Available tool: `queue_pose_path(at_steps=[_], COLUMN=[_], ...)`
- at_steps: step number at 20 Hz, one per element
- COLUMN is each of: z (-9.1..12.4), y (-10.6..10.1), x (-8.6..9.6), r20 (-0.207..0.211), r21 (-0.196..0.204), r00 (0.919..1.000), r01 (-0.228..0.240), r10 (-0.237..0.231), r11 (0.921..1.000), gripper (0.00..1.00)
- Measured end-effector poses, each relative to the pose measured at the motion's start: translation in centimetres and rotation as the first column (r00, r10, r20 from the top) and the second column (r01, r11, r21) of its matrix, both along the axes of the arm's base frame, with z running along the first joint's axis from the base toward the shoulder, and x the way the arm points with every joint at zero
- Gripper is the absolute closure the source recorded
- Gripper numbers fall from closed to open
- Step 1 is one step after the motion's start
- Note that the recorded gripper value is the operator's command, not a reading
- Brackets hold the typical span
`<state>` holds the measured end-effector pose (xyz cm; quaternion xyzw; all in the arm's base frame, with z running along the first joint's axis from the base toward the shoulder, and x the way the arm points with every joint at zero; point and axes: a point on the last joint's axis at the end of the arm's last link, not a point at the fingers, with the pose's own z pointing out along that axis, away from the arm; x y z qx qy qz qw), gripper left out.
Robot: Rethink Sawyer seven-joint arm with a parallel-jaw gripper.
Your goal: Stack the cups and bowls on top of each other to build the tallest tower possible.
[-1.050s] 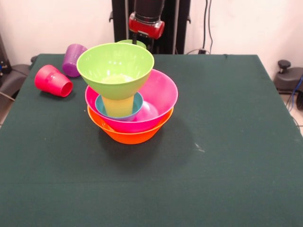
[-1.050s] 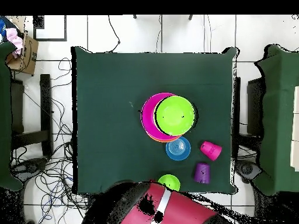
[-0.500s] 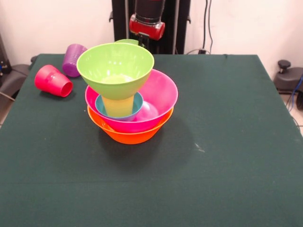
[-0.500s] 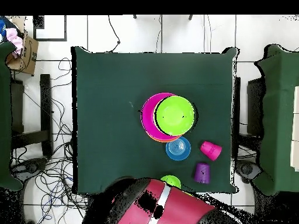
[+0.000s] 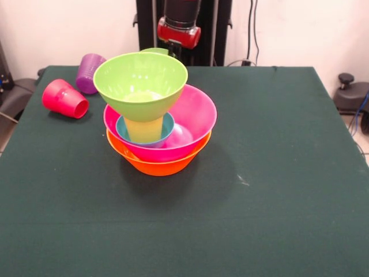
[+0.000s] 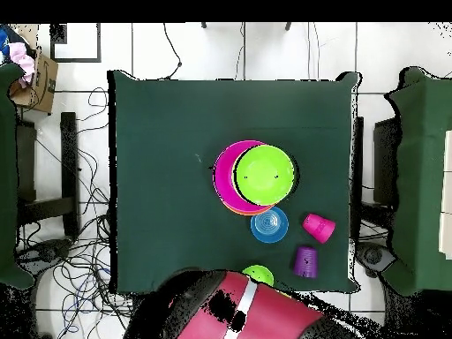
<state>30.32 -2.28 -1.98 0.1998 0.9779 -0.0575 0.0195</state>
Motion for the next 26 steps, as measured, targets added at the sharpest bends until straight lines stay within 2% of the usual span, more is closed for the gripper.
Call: queue_pose_path(at_steps=[5,8,13,16,20,26], z=[1.0,3.0,5.8,7.7,11.7,15.3], y=[-0.5,-1.2,-2.1,-2.6,-3.8,-4.3], x=[1.1,3.0,5.2,6.2,7.7,9.3], r20=[0.037,0.081,0.108,0.105,0.069,0.047], r21=[-0.006,-0.004,0.002,0.013,0.032,0.041], r00=[0.9993,0.9961,0.9920,0.9906,0.9872,0.9816], r01=[0.008,0.033,0.065,0.087,0.142,0.183], r10=[-0.007,-0.033,-0.065,-0.088,-0.144,-0.185], r11=[0.9999,0.9994,0.9979,0.9961,0.9894,0.9822], gripper=[1.00,1.00,1.00,1.00,1.00,1.00])
